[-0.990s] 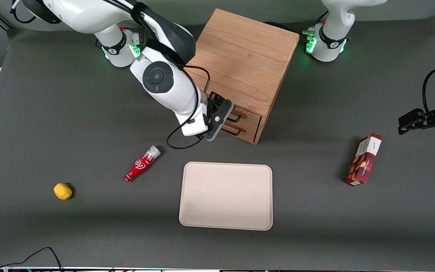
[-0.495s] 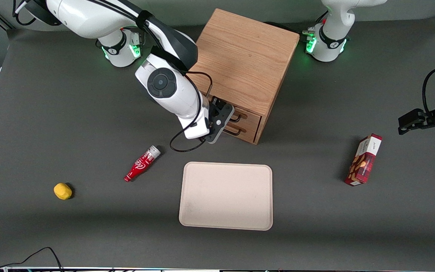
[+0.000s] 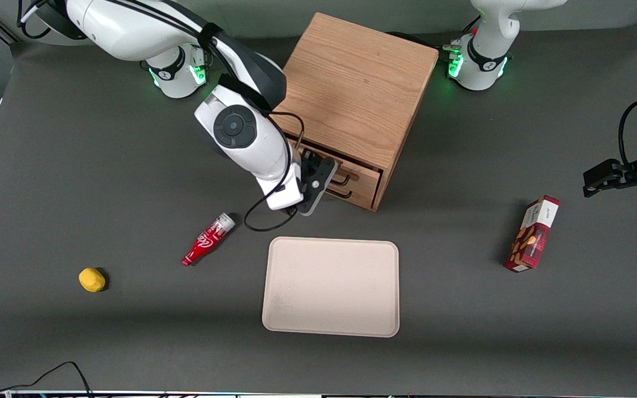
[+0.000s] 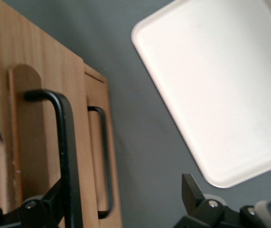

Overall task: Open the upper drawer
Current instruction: 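Pull the upper drawer outward by its handle with the right gripper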

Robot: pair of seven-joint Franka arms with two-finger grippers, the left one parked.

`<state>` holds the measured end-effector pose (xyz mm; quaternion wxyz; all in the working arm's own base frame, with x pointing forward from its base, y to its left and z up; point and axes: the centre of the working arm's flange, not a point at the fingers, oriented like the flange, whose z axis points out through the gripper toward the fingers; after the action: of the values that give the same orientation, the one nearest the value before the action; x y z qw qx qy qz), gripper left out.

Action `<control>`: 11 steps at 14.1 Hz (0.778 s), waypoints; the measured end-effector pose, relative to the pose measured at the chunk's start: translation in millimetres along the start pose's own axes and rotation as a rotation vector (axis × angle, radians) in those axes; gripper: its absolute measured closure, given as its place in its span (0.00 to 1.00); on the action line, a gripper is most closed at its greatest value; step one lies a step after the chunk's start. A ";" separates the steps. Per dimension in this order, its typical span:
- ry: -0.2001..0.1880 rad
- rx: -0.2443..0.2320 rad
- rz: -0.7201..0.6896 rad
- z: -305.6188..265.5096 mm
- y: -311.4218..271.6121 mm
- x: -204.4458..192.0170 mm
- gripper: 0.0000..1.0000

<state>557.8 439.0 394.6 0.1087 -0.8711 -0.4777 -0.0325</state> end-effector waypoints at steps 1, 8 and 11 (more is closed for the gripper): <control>0.001 -0.012 0.000 3.1 8.2 -0.7 0.00; 0.091 -0.110 0.025 -11.6 83.6 11.0 0.00; 0.137 -0.156 0.019 -20.2 114.3 8.8 0.00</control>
<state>659.5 382.4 397.6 0.0733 -0.8771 -0.4571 -0.1282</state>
